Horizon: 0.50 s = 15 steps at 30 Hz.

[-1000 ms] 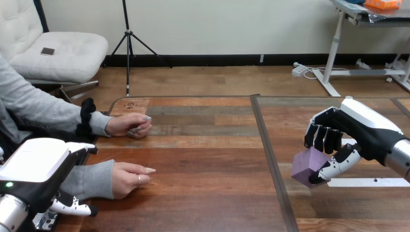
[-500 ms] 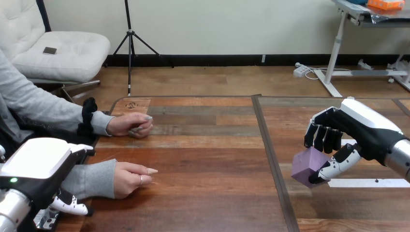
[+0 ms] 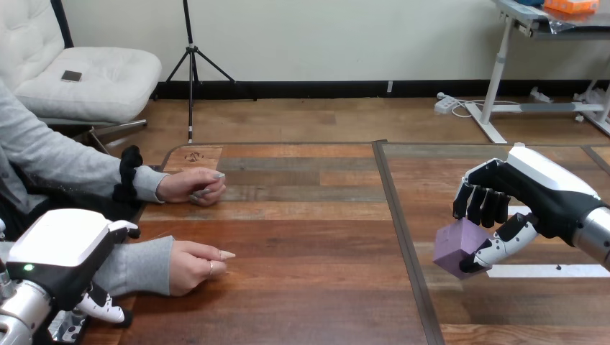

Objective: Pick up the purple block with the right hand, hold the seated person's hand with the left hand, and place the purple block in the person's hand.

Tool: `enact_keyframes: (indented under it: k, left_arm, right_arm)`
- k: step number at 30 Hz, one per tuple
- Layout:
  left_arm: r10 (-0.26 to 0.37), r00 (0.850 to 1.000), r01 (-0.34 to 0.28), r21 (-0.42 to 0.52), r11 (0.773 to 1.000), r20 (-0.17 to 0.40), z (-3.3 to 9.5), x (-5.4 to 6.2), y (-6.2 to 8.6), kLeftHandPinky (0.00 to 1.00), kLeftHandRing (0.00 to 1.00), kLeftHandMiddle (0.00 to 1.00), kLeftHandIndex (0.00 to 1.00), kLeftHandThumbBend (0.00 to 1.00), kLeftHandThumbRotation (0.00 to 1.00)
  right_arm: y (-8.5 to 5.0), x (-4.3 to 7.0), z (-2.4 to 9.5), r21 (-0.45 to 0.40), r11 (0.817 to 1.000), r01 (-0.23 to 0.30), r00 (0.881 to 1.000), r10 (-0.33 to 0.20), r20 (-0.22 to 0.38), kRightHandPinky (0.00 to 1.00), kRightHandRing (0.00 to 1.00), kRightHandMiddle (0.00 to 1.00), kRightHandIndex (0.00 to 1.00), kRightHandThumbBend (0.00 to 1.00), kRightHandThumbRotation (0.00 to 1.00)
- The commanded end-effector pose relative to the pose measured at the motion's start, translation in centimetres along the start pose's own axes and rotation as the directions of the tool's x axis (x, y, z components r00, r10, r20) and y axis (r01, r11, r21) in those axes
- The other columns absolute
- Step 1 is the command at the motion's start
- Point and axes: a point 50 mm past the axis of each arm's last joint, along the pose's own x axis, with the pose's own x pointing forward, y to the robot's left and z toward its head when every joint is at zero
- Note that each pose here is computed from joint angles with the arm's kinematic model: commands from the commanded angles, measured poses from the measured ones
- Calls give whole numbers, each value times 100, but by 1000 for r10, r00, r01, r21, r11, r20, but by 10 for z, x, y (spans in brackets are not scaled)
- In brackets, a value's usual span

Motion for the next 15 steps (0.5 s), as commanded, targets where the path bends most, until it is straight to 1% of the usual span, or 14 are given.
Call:
enact_keyframes:
  k: [1,4,9,15]
  left_arm:
    - [92,996,-92,-8,996,-8,-5,15,16,71,75,76,76,100,18]
    - [98,995,-98,-28,995,-12,-6,17,13,67,72,74,74,100,15]
    - [116,993,-116,-35,993,-7,-7,21,9,62,69,71,71,100,12]
    - [113,993,-114,-33,993,-13,-6,26,2,58,65,68,69,100,8]
  right_arm:
    - [-28,9,15,14,993,116,991,-116,71,36,38,42,41,90,0]
    - [-28,9,15,16,993,117,991,-118,70,35,38,41,41,90,0]
    - [-27,9,15,22,992,123,990,-124,72,36,38,41,41,91,0]
    - [-27,8,14,25,991,129,989,-130,71,36,38,41,41,92,0]
